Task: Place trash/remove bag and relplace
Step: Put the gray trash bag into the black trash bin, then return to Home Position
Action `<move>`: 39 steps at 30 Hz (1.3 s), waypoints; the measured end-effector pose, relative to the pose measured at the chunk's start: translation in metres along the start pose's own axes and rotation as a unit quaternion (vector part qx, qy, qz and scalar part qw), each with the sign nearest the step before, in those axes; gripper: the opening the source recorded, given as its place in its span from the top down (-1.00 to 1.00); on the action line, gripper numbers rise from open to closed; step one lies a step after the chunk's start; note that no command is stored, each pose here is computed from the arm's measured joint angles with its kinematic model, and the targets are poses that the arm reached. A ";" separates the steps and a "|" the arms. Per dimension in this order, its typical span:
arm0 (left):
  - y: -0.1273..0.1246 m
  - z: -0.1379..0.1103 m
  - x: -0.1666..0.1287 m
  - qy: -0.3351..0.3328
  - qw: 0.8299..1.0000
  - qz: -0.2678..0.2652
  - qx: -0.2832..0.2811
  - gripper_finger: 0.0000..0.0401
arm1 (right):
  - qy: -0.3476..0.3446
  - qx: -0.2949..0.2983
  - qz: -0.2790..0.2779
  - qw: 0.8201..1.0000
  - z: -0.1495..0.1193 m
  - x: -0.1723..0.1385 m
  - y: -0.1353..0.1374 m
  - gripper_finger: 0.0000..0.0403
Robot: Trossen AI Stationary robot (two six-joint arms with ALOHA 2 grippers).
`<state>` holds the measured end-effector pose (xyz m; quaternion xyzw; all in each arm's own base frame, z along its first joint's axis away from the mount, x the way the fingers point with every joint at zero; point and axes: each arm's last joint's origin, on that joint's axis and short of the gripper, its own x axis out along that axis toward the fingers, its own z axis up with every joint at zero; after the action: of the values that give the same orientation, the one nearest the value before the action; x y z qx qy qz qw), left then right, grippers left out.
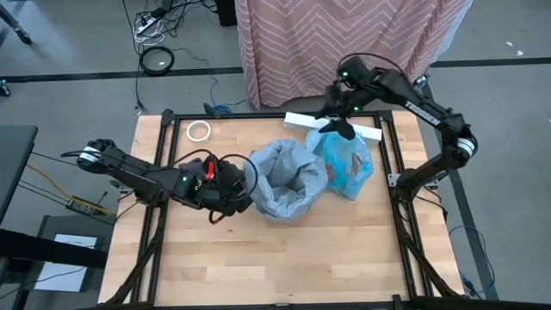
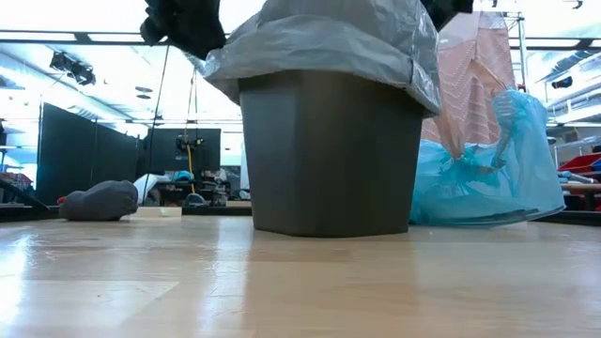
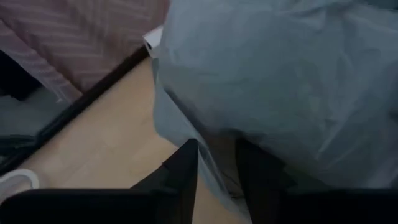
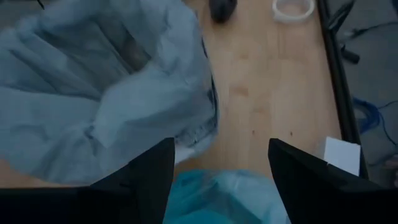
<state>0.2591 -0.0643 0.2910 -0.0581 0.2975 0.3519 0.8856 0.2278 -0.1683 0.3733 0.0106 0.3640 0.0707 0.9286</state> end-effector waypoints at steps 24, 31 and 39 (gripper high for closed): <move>0.005 0.021 -0.011 0.135 0.978 -0.147 0.057 -0.31 | -0.030 0.035 0.007 0.999 -0.004 -0.053 0.049 -0.33; 0.014 -0.008 0.004 0.177 0.982 -0.056 0.033 -0.36 | -0.033 0.083 0.062 0.994 -0.007 -0.053 0.055 -0.33; -0.011 0.003 -0.022 0.062 0.982 -0.153 -0.095 -0.31 | -0.133 0.075 0.283 0.947 0.002 -0.066 0.089 -0.18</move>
<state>0.2552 -0.0849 0.3047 -0.2085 0.3047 0.2351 0.8991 0.1703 -0.0894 0.4252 0.1922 0.2233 0.3009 0.9070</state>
